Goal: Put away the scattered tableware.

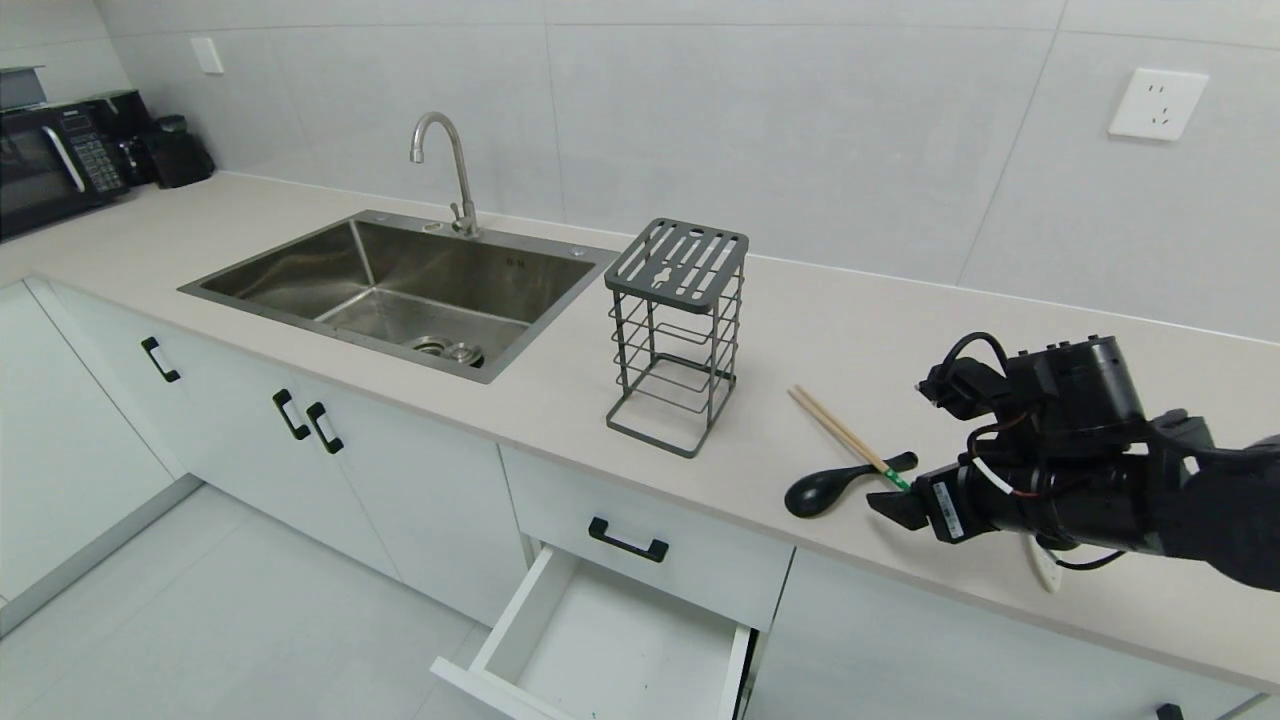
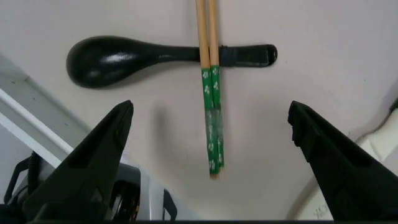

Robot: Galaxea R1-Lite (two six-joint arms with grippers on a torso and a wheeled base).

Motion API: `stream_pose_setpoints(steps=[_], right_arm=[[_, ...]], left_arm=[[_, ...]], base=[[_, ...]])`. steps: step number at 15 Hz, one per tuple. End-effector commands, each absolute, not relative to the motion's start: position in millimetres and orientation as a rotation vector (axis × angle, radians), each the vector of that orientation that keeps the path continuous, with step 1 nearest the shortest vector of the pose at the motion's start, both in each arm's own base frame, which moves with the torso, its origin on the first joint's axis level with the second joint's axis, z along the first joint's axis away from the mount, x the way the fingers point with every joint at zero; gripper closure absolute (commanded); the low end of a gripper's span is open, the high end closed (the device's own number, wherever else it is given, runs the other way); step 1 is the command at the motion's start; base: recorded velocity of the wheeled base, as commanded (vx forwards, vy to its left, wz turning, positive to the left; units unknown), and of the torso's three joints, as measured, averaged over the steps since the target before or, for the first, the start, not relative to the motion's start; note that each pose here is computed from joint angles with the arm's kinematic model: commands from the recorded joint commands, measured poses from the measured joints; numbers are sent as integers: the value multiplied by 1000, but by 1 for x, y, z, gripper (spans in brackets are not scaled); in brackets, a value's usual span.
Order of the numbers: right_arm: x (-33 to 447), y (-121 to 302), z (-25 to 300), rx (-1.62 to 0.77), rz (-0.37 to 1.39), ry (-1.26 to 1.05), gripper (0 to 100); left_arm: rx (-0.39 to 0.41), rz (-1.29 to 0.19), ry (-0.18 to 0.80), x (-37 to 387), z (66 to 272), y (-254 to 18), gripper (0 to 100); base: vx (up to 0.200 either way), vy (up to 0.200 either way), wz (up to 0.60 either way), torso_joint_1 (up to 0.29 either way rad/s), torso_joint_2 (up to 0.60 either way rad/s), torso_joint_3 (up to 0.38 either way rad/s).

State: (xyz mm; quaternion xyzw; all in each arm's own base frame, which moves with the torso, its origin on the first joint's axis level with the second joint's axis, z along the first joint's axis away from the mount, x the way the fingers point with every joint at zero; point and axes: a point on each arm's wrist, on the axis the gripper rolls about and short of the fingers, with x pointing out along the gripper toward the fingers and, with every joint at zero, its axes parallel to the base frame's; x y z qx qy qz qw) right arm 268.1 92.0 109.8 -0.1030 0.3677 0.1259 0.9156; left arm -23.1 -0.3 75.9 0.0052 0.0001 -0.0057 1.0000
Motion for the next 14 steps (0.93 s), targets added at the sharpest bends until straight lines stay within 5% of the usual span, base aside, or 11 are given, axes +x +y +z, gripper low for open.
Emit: stream_pose_setpoints(steps=[1, 8, 9, 14], right_arm=[[283, 97, 96, -227, 262, 787, 0], [298, 98, 84, -225, 248, 805, 0], [296, 96, 83, -224, 244, 813, 100], [294, 95, 81, -226, 244, 821, 100]], left_arm=[[11, -11, 1, -23, 76, 0, 0], [11, -11, 1, -23, 76, 0, 0], [11, -11, 1, -23, 76, 0, 0], [11, -11, 1, -23, 76, 0, 0]], base=[[0, 0, 0, 0, 0, 0], [0, 0, 0, 0, 0, 0], [0, 0, 0, 0, 0, 0], [0, 0, 0, 0, 0, 0]])
